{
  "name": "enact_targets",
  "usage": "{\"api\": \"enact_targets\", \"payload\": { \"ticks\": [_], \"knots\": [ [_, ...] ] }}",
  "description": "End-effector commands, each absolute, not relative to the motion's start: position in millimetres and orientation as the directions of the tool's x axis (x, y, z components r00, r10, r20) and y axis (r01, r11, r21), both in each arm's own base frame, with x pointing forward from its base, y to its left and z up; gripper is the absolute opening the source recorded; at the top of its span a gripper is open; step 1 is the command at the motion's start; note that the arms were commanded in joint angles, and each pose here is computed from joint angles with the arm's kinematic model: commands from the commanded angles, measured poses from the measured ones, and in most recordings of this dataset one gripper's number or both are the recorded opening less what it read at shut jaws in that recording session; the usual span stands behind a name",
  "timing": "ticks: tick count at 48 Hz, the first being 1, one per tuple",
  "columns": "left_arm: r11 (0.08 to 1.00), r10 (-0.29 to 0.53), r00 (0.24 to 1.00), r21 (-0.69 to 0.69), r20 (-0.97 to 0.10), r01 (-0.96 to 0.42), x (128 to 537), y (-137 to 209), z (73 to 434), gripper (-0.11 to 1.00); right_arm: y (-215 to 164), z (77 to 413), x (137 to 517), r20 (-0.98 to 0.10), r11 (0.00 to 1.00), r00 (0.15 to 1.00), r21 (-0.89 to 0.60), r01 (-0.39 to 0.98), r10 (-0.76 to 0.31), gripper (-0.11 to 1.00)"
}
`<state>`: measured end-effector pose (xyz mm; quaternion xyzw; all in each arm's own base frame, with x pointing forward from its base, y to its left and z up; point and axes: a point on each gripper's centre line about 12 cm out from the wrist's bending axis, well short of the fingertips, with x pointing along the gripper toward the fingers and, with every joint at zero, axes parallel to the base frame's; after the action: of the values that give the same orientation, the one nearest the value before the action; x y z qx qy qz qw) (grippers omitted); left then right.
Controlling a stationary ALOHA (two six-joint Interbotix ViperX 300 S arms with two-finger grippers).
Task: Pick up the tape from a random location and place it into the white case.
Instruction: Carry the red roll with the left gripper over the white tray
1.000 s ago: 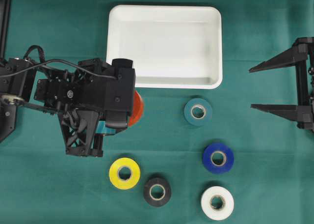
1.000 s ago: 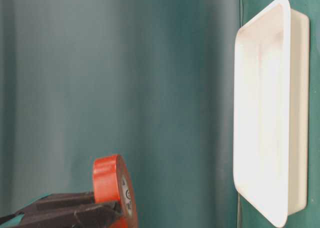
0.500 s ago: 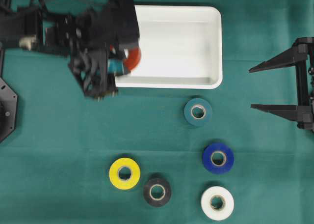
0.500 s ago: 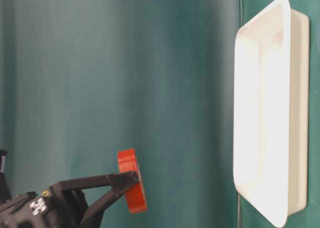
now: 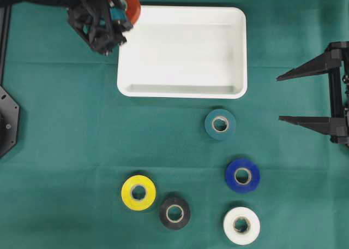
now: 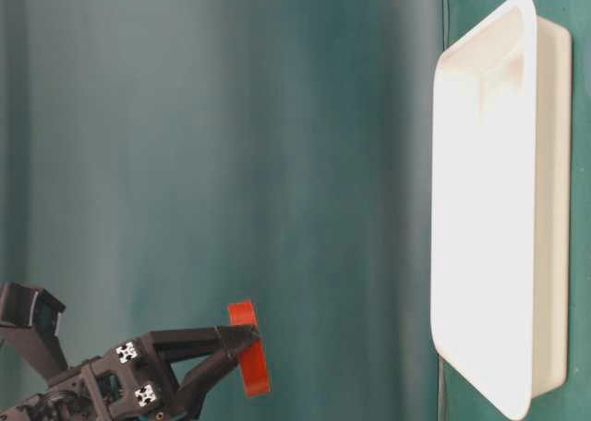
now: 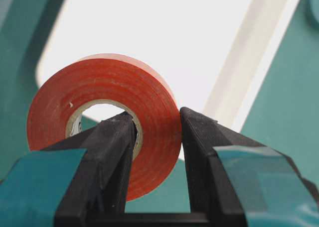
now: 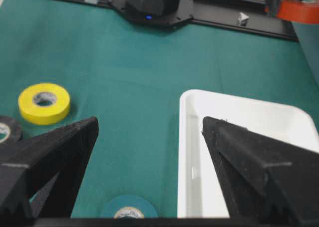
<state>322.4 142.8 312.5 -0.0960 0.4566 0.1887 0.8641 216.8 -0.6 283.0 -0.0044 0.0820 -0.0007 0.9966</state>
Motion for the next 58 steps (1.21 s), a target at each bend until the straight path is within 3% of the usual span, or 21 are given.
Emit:
{"api": "enact_targets", "payload": {
  "ticks": [1, 42, 58],
  "knots": [
    [0.91, 0.253, 0.535, 0.01, -0.806, -0.415, 321.4, 143.9, 322.4, 0.24, -1.2, 292.9, 219.6, -0.141, 1.0, 0.99, -0.01, 0.004, -0.005, 0.9],
    [0.946, 0.233, 0.612, 0.029, -0.756, -0.324, 425.3, 153.8, 321.7, 0.24, -0.9, 295.2, 220.0, -0.136, 1.0, 0.991, -0.01, 0.002, -0.004, 0.9],
    [0.947, 0.225, 0.591, 0.031, -0.775, -0.32, 433.1, 155.9, 313.3, 0.24, -1.2, 295.2, 220.0, -0.136, 1.0, 0.991, -0.01, 0.004, -0.005, 0.9]
  ]
}}
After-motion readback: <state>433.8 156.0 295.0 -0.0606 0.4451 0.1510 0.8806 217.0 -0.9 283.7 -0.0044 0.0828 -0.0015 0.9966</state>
